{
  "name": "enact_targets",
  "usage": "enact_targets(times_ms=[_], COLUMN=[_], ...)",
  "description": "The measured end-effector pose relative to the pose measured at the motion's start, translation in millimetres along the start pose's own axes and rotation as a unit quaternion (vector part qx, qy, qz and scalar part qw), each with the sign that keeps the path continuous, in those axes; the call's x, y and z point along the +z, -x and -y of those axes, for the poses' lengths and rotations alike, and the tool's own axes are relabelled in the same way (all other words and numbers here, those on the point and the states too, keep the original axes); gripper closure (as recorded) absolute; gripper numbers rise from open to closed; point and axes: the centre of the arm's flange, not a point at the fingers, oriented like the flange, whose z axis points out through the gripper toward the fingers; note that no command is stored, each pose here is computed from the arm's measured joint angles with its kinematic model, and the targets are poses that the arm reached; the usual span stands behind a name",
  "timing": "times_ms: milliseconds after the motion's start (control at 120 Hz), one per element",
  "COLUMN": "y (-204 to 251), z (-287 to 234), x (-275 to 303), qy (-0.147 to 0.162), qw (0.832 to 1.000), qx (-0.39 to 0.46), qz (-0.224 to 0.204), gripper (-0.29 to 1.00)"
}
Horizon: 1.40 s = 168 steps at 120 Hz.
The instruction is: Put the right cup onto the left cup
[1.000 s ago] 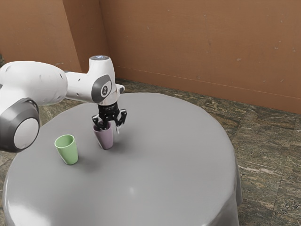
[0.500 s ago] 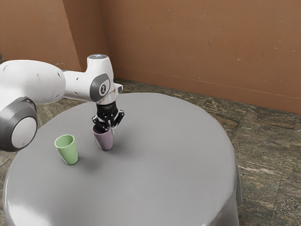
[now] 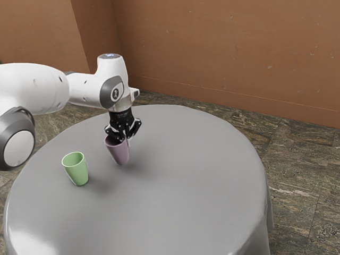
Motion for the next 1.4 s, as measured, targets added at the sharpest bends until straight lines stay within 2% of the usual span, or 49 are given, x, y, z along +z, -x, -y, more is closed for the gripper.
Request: enact_targets(times_ms=[167, 325, 475, 717, 1075, 1400], y=[12, 29, 31, 12, -4, -10], z=[10, 56, 89, 121, 137, 146], x=[-19, -68, -94, -92, -75, -71], qy=[0.007, 0.018, 0.009, -0.012, -0.03, -0.033], qw=[1.0, 1.0, 1.0, 0.999, 0.997, 0.996], qx=[0.0, -0.004, -0.011, -0.043, -0.072, -0.085], qz=[0.007, 0.006, 0.0, 0.006, 0.015, 0.018], gripper=[0.78, 0.78, 0.78, 0.78, 0.78, 0.78])
